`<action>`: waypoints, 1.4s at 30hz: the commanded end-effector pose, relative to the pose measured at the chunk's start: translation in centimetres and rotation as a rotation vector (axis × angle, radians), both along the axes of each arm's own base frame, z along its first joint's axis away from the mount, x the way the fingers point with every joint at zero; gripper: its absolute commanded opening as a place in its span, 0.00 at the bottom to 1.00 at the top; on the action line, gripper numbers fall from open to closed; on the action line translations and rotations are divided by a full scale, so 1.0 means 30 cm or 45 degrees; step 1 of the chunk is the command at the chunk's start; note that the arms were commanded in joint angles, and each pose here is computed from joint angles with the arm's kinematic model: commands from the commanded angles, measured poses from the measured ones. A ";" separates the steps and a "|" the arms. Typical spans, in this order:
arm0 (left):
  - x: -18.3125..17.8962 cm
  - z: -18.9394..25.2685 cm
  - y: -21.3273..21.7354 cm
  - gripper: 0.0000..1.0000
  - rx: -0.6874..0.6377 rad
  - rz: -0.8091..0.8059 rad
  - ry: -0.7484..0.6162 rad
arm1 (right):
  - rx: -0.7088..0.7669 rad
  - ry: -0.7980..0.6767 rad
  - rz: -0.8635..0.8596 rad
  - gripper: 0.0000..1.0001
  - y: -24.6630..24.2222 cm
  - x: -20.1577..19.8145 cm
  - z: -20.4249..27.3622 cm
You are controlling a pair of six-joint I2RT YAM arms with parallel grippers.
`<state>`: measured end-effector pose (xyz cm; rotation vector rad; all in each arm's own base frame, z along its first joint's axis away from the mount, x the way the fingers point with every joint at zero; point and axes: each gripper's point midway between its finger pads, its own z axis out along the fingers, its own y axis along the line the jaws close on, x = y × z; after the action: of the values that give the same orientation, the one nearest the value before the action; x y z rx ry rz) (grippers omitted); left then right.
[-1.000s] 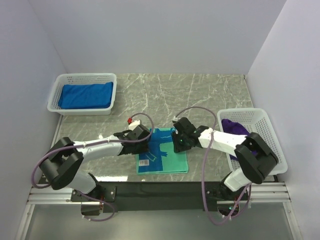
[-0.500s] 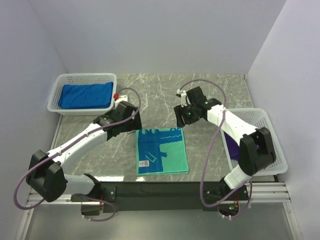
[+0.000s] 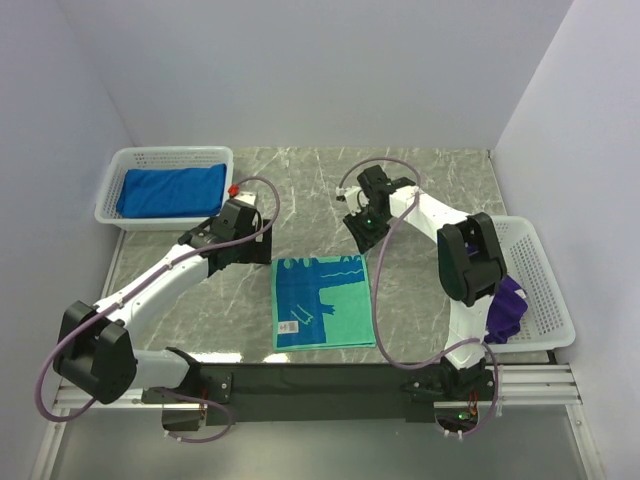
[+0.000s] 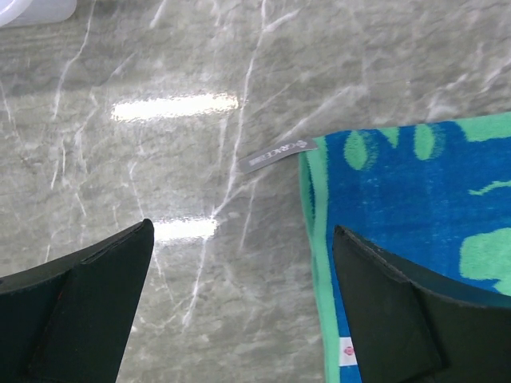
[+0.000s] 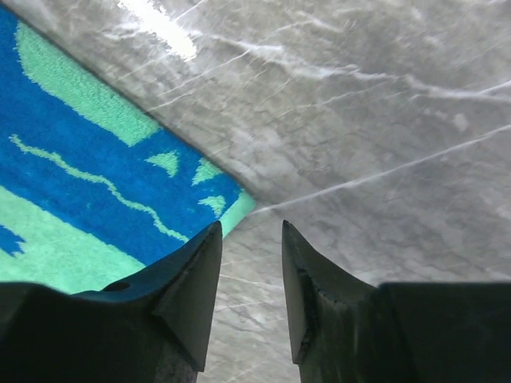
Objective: Fold and stack the towels
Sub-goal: Fold the towel
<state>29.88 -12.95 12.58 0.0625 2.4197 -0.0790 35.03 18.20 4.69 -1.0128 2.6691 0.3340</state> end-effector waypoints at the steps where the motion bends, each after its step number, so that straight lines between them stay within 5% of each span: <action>1: 0.010 -0.016 0.023 0.99 0.049 0.008 0.000 | -0.037 -0.072 0.066 0.43 0.003 0.042 0.048; 37: 0.007 -0.055 0.070 0.99 0.131 0.075 0.018 | -0.191 0.041 0.142 0.45 0.038 -0.033 -0.147; 42: 0.023 -0.042 0.021 0.97 0.071 -0.004 0.004 | -0.185 0.073 0.144 0.37 0.035 -0.064 -0.176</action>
<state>29.90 -11.44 11.05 0.0493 2.4461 0.0373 34.31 19.37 1.39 -1.2016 2.6883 0.1913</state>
